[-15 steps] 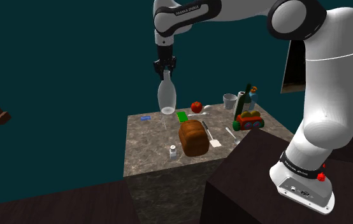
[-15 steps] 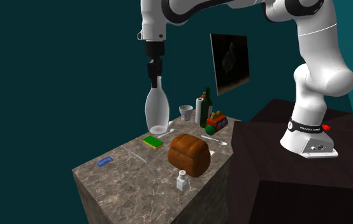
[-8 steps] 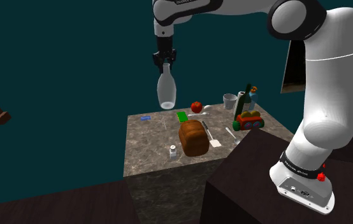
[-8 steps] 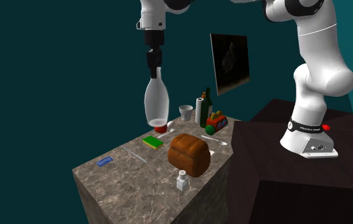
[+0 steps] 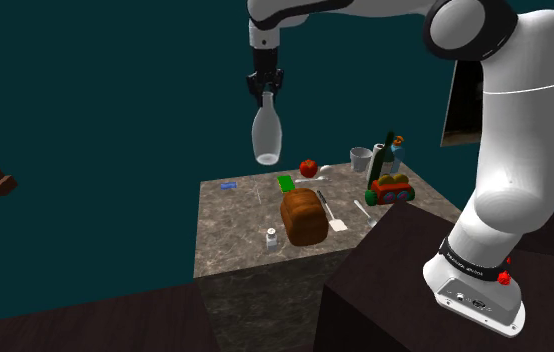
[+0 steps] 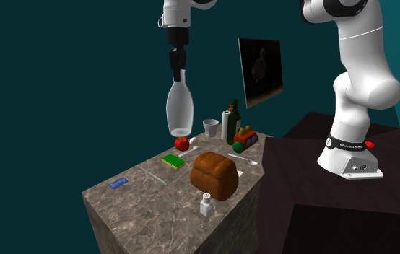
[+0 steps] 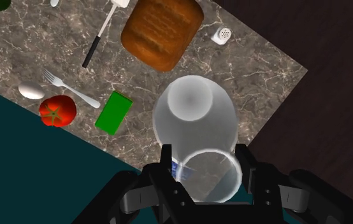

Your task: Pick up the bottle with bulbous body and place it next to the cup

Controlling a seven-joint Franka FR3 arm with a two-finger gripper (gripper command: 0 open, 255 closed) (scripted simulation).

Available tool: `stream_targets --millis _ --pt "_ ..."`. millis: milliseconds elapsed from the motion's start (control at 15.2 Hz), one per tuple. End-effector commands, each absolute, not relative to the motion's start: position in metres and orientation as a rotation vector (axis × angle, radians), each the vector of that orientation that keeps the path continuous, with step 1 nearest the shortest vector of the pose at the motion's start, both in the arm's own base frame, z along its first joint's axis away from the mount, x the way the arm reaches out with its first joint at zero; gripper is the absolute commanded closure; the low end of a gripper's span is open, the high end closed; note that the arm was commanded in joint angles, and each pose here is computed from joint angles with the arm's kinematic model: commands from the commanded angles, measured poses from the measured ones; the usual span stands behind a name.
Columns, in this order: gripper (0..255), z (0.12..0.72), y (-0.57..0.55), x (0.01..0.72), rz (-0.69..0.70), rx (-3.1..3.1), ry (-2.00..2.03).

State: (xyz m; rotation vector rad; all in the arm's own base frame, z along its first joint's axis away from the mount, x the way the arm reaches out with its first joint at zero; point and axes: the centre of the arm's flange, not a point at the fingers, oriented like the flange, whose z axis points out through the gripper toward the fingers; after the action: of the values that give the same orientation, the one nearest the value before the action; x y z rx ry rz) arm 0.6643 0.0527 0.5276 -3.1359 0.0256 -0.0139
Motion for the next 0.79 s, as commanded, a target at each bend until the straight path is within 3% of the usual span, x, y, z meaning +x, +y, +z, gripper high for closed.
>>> stream_targets --millis 0,726 --pt "255 0.522 0.028 0.660 -0.015 -3.136 0.025" --pt "255 0.487 -0.110 0.634 -0.015 -3.136 0.025"
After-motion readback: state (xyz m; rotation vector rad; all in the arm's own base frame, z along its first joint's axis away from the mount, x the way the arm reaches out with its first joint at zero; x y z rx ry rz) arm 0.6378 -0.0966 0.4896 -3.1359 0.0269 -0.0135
